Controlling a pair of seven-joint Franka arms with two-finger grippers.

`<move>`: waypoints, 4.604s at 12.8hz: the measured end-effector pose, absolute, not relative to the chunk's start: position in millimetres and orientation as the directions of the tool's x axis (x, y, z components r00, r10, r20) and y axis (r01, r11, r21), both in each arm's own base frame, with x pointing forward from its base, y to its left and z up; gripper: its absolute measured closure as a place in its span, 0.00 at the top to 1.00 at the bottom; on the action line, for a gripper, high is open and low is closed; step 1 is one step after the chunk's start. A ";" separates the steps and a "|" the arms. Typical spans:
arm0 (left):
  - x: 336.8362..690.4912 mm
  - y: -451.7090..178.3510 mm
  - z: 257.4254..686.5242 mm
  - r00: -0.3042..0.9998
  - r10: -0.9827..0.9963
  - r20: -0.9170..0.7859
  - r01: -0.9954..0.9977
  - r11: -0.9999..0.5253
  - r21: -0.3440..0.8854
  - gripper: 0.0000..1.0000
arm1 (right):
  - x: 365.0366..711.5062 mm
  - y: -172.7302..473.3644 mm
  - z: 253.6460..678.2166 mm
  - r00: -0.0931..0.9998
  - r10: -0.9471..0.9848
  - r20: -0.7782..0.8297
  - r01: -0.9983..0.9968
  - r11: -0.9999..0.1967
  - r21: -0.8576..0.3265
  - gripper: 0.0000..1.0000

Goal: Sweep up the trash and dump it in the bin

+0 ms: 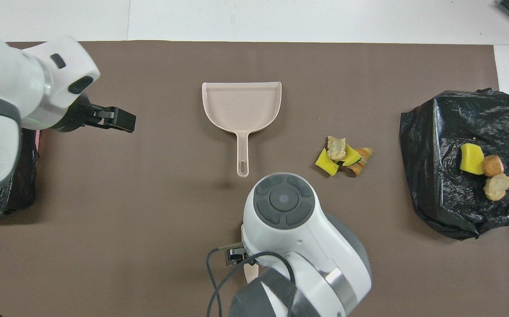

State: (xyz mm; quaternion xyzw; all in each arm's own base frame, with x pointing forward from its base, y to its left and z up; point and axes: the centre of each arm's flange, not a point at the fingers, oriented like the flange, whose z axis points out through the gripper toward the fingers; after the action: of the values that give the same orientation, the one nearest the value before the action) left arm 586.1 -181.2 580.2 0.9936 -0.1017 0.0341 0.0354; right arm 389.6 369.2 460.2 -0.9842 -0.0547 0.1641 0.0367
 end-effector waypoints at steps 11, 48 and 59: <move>572.3 -378.6 404.1 0.989 -0.131 0.073 -0.136 -0.989 0.059 1.00 | 270.0 370.0 355.0 0.954 -0.023 -0.299 -0.049 -0.996 -0.080 1.00; 522.3 -371.7 374.4 0.305 -0.950 -0.069 -0.952 -0.307 0.006 0.31 | 462.8 100.8 410.9 0.960 0.165 -0.228 0.243 -0.893 0.380 0.26; 491.4 -396.5 359.7 0.238 -0.966 -0.101 -0.970 -0.241 0.018 0.31 | 496.6 89.4 331.5 0.956 0.091 -0.278 0.161 -0.957 0.242 0.26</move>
State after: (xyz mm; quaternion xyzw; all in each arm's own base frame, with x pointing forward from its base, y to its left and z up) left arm 491.4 -396.5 359.7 0.7865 -0.6155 -0.0454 -0.0241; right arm 496.6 89.4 331.5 -0.9801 -0.0644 0.1333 -0.1324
